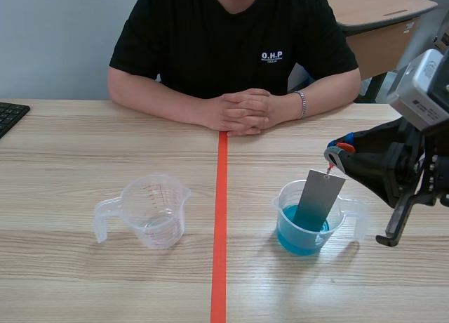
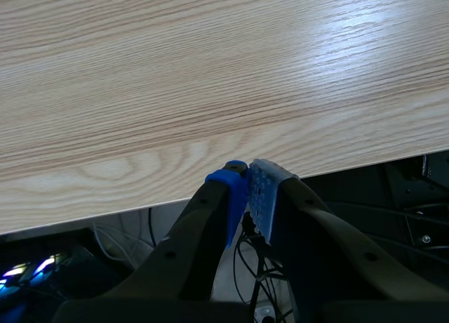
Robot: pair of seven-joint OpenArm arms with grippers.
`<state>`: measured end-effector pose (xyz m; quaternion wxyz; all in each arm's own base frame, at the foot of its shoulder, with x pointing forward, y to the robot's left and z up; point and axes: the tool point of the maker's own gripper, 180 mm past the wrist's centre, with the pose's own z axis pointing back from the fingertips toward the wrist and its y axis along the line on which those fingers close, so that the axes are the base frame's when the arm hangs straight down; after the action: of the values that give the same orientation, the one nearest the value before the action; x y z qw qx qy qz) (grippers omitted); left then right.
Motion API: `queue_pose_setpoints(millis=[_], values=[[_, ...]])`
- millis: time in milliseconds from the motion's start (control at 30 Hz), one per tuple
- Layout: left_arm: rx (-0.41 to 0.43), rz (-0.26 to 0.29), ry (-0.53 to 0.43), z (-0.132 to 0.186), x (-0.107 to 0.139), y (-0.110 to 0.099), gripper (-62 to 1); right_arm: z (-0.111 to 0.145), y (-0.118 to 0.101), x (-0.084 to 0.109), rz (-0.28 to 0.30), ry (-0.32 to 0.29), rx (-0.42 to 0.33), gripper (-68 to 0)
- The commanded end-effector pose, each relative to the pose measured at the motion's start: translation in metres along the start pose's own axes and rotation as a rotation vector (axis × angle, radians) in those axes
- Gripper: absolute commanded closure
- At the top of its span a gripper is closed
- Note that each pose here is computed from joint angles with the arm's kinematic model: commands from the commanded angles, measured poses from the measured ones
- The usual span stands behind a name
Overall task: Do the redox reaction experiment.
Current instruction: 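Hold the plate still in the solution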
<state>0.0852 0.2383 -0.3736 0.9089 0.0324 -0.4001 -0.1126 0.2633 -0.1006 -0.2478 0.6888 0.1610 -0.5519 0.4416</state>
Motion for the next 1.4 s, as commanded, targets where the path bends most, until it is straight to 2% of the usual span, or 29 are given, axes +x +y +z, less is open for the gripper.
queue_pose_setpoints(millis=[0,900,1100,1367], values=[[-0.006,0.001,-0.023,-0.001,0.006,-0.001,-4.6,0.000,-0.004,0.005,0.015,-0.011,-0.003,-1.7],[-0.006,0.001,-0.023,-0.001,0.006,-0.001,-4.6,0.000,-0.005,0.007,0.020,-0.015,-0.006,-1.7],[-0.006,0.001,-0.022,-0.001,0.006,-0.001,-4.6,0.004,-0.005,0.021,0.039,-0.034,-0.001,-1.7],[-0.006,0.001,-0.022,-0.001,0.006,-0.001,-4.6,0.022,-0.006,0.047,0.060,-0.065,-0.037,-1.7]])
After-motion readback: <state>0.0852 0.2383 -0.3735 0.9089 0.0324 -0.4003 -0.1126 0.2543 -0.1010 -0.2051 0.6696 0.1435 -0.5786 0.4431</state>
